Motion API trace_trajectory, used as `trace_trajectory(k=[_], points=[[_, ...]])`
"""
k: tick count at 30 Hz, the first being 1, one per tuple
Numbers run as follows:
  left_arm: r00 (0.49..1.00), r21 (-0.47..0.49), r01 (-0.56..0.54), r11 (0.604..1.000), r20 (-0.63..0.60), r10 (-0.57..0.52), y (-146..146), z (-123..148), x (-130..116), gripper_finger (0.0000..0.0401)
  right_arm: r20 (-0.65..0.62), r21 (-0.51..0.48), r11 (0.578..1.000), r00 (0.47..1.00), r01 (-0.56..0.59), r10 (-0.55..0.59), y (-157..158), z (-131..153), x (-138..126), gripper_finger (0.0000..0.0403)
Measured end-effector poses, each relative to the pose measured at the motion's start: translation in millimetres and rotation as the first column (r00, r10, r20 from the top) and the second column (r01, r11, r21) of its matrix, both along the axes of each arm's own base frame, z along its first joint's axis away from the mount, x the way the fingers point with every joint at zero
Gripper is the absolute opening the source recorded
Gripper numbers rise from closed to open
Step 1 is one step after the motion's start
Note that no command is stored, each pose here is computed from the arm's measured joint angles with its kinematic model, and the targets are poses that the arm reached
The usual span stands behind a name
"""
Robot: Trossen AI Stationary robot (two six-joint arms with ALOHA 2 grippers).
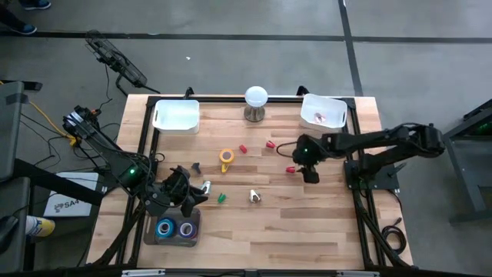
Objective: Pick and place Stapler, Stapler remover, tape
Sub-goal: Put the bottom right red stapler into the left white bin
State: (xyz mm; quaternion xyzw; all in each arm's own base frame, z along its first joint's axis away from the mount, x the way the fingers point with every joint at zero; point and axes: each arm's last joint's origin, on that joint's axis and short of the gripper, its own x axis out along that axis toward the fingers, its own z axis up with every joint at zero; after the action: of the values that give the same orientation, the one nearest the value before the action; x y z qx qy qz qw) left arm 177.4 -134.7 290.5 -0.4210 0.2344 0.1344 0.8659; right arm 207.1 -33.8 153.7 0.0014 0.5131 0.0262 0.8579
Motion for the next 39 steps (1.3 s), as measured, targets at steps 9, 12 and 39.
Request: trace_trajectory(k=[9, 12, 39], points=[[1.000, -0.002, 0.019, 1.000, -0.010, -0.019, -0.4, -0.3, -0.3, 0.0170, 0.027, -0.043, 0.999, 1.000, 0.003, -0.002, 10.5, -7.9, -0.5, 0.0252], [1.000, 0.005, 0.028, 1.000, -0.013, -0.028, -0.4, -0.4, -0.2, 0.0170, 0.036, -0.050, 0.999, 0.999, 0.019, -0.017, 9.9, -7.4, 0.4, 0.0274], [0.999, 0.004, 0.030, 1.000, -0.013, -0.030, -0.5, -0.4, -0.2, 0.0170, -0.011, -0.037, 0.999, 1.000, 0.025, -0.025, 8.6, -26.1, 9.5, 0.0258]])
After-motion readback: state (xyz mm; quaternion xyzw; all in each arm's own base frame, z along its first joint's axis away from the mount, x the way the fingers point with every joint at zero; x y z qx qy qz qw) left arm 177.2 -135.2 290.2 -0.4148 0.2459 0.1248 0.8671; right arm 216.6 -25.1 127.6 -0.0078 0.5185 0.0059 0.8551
